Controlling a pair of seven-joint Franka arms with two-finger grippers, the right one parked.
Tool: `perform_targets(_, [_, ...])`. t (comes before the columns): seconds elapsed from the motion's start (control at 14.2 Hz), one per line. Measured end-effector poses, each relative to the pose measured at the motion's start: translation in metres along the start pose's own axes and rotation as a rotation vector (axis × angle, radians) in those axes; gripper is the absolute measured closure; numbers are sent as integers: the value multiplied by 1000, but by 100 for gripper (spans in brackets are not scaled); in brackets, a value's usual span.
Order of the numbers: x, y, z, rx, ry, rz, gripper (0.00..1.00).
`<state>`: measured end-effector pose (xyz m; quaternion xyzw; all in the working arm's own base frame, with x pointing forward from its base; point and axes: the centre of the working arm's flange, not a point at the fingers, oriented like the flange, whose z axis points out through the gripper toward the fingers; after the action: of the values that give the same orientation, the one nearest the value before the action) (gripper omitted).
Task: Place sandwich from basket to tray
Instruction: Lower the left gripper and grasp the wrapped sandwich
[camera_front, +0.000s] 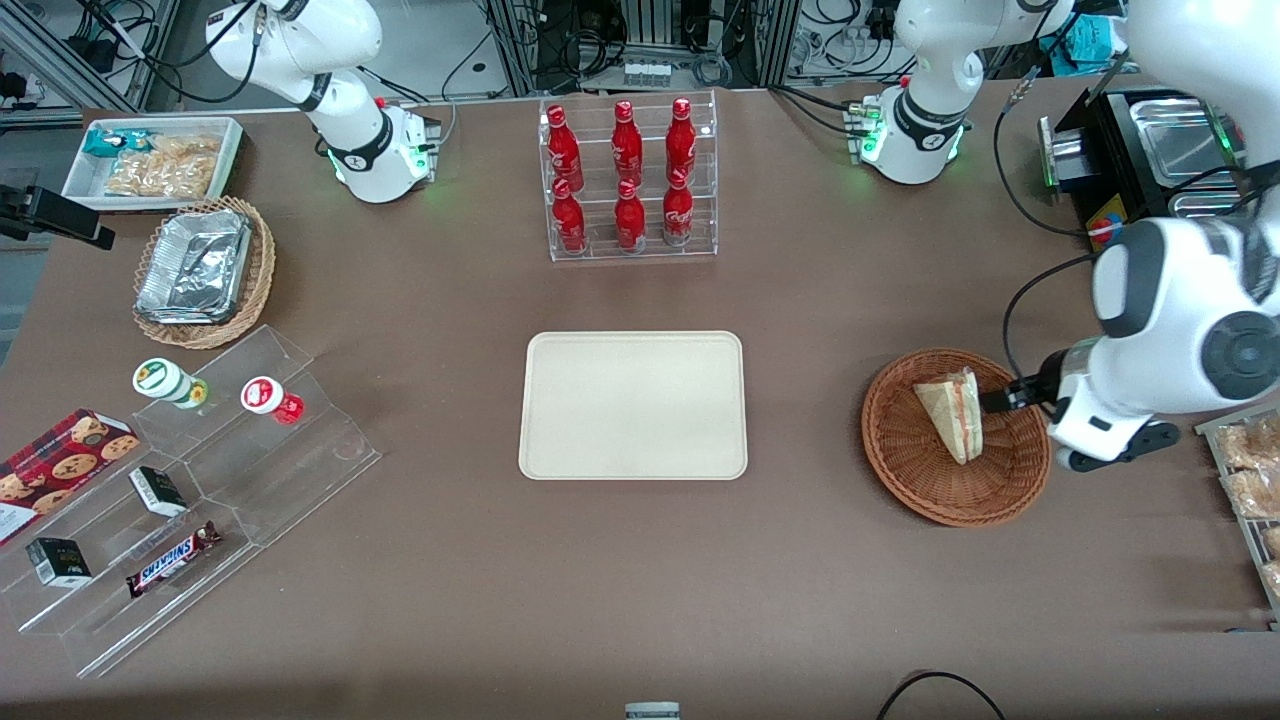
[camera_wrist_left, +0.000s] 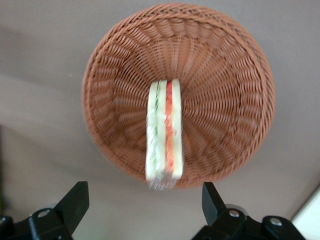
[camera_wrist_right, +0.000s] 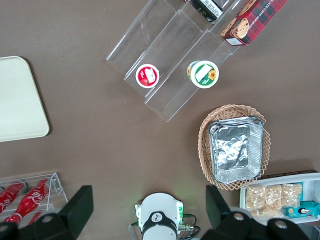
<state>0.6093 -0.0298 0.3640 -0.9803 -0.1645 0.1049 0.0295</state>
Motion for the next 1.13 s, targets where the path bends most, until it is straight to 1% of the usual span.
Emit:
perform_targets(0.14, [-1,6,31,-19,31,-32,0])
perform_targets(0.35, [-2,10,80,-48,65,-43,0])
perform_targets(0.42, [-4,11,99,-58,71,-48,0])
perform_targets(0.56, [-10,10,133,-66,66,-56,0])
perform_targets(0.71, [-14,9,154,-63,48,-60,0])
perform_targets(0.78, [-15,8,158,-63,45,-61,7])
perform_targets(0.85, [-14,8,158,-63,45,-63,20])
perform_targets(0.92, [-14,7,157,-64,47,-63,30])
perform_targets(0.99, [-13,7,155,-65,51,-63,39])
perform_targets(1.06, [-12,8,151,-68,58,-63,50])
perform_targets(1.13, [-10,9,145,-70,67,-63,58])
